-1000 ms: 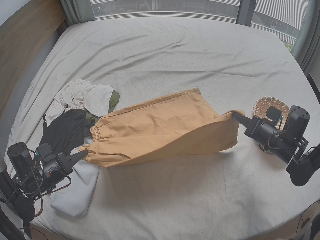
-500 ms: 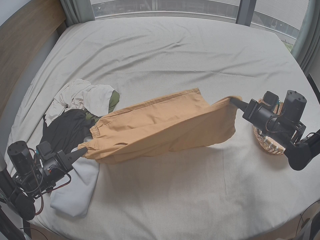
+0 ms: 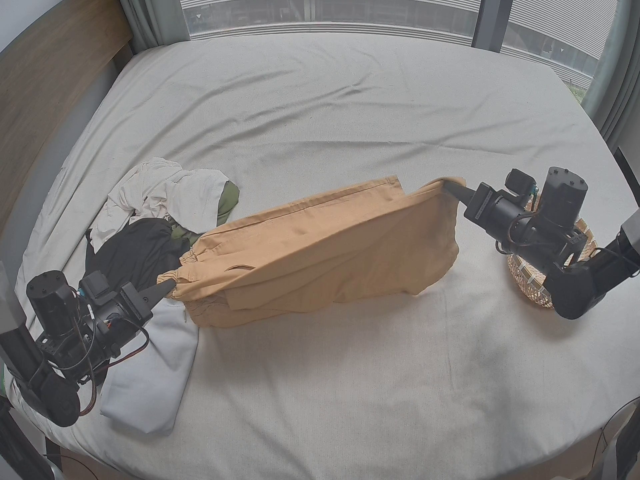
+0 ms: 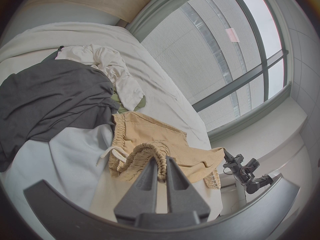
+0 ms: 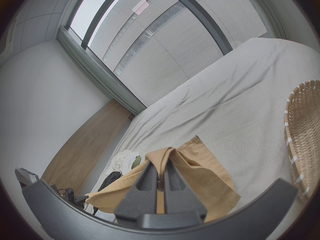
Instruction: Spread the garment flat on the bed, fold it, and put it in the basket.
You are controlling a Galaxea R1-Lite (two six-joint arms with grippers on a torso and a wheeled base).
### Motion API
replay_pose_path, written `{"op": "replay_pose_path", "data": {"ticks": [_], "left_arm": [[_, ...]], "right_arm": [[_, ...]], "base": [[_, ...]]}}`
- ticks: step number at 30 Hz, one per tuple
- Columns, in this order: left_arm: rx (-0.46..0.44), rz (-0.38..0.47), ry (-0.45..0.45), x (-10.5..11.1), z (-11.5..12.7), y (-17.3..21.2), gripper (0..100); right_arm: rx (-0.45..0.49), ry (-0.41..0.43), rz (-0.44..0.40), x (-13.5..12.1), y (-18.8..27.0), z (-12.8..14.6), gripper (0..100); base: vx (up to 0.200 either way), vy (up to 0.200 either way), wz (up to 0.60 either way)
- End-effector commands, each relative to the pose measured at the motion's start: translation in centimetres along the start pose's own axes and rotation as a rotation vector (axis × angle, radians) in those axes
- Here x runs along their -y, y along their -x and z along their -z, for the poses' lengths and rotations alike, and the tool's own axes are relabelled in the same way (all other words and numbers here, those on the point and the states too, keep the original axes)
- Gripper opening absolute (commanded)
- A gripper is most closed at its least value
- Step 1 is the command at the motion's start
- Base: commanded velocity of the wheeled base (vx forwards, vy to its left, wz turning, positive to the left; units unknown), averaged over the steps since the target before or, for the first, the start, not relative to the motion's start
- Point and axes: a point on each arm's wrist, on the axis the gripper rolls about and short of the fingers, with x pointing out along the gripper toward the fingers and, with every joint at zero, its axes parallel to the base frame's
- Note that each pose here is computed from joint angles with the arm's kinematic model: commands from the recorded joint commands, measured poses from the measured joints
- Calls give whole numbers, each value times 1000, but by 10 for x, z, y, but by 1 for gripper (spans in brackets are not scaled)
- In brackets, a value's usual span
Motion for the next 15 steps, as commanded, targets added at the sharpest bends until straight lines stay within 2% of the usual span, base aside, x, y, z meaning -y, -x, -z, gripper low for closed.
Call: {"op": "replay_pose_path", "data": {"ticks": [1,15], "left_arm": [[1,-34,9,-10,2,-13,0],[28,-66,24,-25,-2,-30,0]], "right_arm": [[-24,-8,12,13,-21,11,0],[-2,-1,-4,25,-58,16,0]], "base": [[0,0,0],[0,0,0]]}}
